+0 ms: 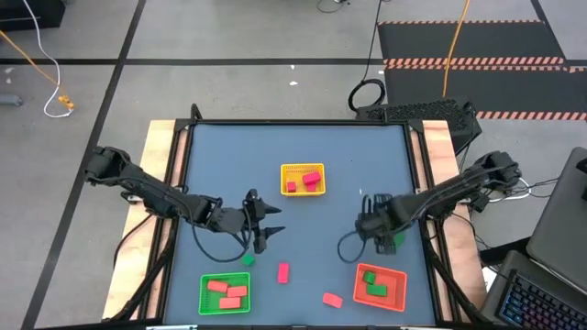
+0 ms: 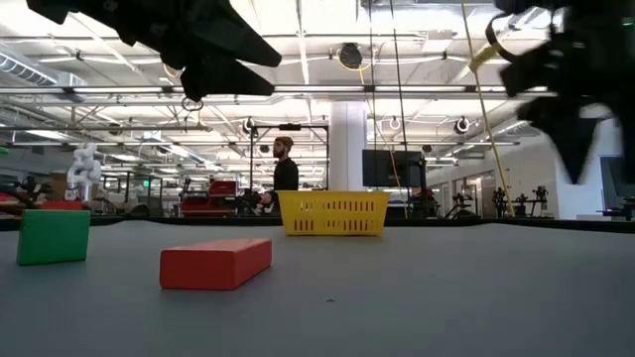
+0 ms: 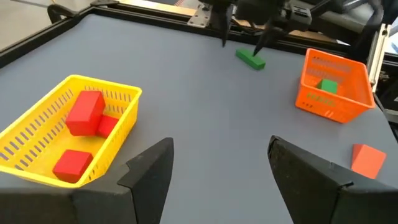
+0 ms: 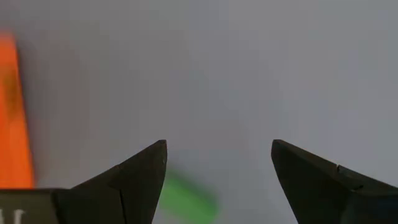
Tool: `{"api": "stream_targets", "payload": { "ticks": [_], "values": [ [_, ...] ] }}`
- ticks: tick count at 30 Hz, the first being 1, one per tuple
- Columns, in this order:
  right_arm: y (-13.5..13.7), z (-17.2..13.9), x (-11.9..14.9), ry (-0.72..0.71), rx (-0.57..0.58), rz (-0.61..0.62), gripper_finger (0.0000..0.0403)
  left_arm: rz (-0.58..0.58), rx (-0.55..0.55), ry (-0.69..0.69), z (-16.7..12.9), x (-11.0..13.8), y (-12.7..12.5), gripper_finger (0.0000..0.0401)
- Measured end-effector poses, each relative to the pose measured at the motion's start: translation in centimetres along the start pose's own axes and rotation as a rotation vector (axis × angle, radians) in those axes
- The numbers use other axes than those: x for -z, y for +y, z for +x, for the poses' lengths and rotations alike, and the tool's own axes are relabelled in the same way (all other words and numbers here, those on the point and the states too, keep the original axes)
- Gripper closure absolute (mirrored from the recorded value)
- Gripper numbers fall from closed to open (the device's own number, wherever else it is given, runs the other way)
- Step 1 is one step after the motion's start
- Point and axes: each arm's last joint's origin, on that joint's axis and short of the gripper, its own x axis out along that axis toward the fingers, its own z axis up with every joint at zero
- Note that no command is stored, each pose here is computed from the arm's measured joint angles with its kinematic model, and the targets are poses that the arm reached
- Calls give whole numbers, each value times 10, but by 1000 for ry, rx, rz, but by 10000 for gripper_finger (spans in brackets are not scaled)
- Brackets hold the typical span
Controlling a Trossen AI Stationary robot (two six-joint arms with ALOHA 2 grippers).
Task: Sort & place blocks by color
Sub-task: Put the green block into the orange bin
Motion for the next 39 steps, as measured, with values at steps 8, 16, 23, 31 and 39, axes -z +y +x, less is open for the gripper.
{"api": "stream_targets", "payload": {
  "ticks": [8, 16, 23, 31, 39],
  "values": [
    [24, 7, 15, 231, 1, -54, 122, 9, 33, 0, -4, 2, -8, 139],
    [40, 6, 27, 237, 10, -139, 122, 13, 48, 1, -6, 4, -13, 139],
    [39, 19, 33, 242, 53, -110, 122, 6, 48, 1, -6, 4, -13, 139],
    [33, 34, 42, 261, 102, -89, 122, 5, 48, 1, -6, 4, -13, 139],
    [33, 46, 42, 221, 77, -96, 122, 2, 48, 1, -6, 4, -13, 139]
  ]
}}
